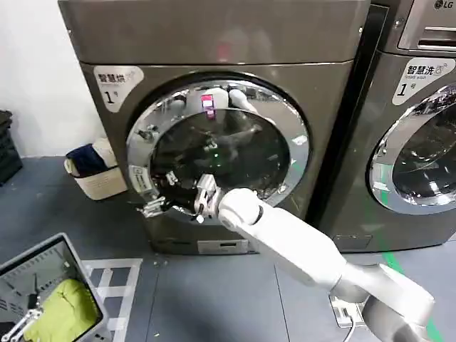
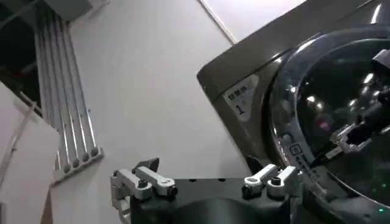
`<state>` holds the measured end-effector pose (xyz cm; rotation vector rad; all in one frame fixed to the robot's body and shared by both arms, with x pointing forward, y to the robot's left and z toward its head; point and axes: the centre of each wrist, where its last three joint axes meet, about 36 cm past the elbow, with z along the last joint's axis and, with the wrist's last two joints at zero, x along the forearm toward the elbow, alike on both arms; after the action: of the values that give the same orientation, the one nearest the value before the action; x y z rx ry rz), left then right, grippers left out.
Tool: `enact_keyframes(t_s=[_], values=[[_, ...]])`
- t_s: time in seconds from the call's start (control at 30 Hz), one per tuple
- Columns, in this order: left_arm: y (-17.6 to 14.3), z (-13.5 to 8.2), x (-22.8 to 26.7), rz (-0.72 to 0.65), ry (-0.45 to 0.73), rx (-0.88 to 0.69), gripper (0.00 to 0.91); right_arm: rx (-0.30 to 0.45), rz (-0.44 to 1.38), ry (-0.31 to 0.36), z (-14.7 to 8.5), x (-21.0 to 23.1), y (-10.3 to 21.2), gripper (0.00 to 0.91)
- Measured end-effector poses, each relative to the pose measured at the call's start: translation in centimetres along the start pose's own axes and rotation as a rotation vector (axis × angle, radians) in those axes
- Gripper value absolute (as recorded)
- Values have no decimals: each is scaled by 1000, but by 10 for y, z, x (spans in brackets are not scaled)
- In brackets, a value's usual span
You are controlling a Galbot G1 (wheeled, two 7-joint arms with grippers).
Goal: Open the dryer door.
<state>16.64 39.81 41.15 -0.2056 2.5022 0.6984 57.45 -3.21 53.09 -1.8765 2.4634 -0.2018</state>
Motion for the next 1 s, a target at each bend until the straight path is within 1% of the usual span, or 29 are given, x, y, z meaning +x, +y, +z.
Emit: enact_keyframes(t_s=[0.2,0.47,0.83,1.0], values=[[2,2,-13,6,-39,-3,907,-16,-50,3,-1,14,9,907],[-4,8,-37,54,-103,9,907,-19,-121,25,-2,36,17,907],[-13,25,-78,102,-24,14,907,-20,-180,32,-2,65,34,907],[-15,35,-101,86,-3,7,907,-21,-224,45,-3,78,45,907]])
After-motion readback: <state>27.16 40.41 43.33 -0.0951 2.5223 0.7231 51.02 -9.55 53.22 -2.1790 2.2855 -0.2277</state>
